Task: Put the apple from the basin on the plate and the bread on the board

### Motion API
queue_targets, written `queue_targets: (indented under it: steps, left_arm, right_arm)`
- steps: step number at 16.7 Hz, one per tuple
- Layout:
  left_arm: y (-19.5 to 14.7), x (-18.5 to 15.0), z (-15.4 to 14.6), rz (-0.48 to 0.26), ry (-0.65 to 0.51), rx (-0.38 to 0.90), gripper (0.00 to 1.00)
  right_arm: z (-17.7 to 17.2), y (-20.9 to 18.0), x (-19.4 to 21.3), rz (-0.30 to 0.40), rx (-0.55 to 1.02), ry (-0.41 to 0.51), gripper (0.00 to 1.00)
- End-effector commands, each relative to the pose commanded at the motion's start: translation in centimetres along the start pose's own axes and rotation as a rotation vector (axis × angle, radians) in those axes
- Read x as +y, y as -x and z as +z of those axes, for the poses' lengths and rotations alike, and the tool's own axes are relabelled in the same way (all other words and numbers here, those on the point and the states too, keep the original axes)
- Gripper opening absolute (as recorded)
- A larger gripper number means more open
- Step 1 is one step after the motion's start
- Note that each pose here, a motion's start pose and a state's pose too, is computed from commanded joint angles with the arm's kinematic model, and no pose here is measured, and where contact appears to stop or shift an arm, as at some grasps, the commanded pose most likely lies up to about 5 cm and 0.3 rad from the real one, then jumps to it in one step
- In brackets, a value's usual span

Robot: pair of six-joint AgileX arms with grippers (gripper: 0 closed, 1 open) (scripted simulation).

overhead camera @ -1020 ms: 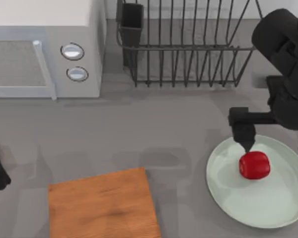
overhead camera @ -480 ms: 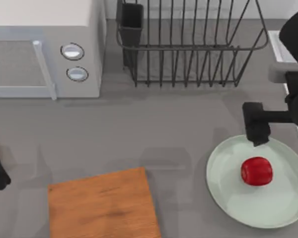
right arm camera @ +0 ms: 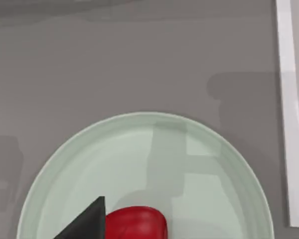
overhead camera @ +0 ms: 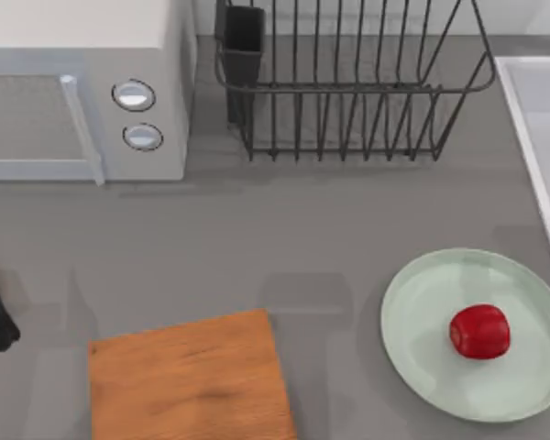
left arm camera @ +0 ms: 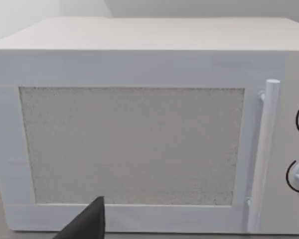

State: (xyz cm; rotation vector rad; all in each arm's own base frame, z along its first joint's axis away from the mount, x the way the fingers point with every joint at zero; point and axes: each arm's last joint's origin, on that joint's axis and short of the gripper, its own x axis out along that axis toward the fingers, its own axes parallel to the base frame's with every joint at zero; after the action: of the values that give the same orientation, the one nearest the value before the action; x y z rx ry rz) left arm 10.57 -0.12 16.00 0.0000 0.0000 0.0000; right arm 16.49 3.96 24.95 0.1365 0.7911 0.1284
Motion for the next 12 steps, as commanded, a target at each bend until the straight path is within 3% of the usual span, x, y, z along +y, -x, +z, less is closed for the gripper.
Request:
queue_targets:
  steps: [7, 12]
  left_arm:
    - [0.0, 0.0, 0.0, 0.000, 0.000, 0.000, 1.00]
    - [0.0, 0.0, 0.0, 0.000, 0.000, 0.000, 1.00]
  right_arm:
    - [-7.8, 0.2, -3.9, -0.059, -0.594, 0.087, 1.00]
    - [-10.1, -1.4, -5.1, -0.125, -0.785, 0.135, 1.00]
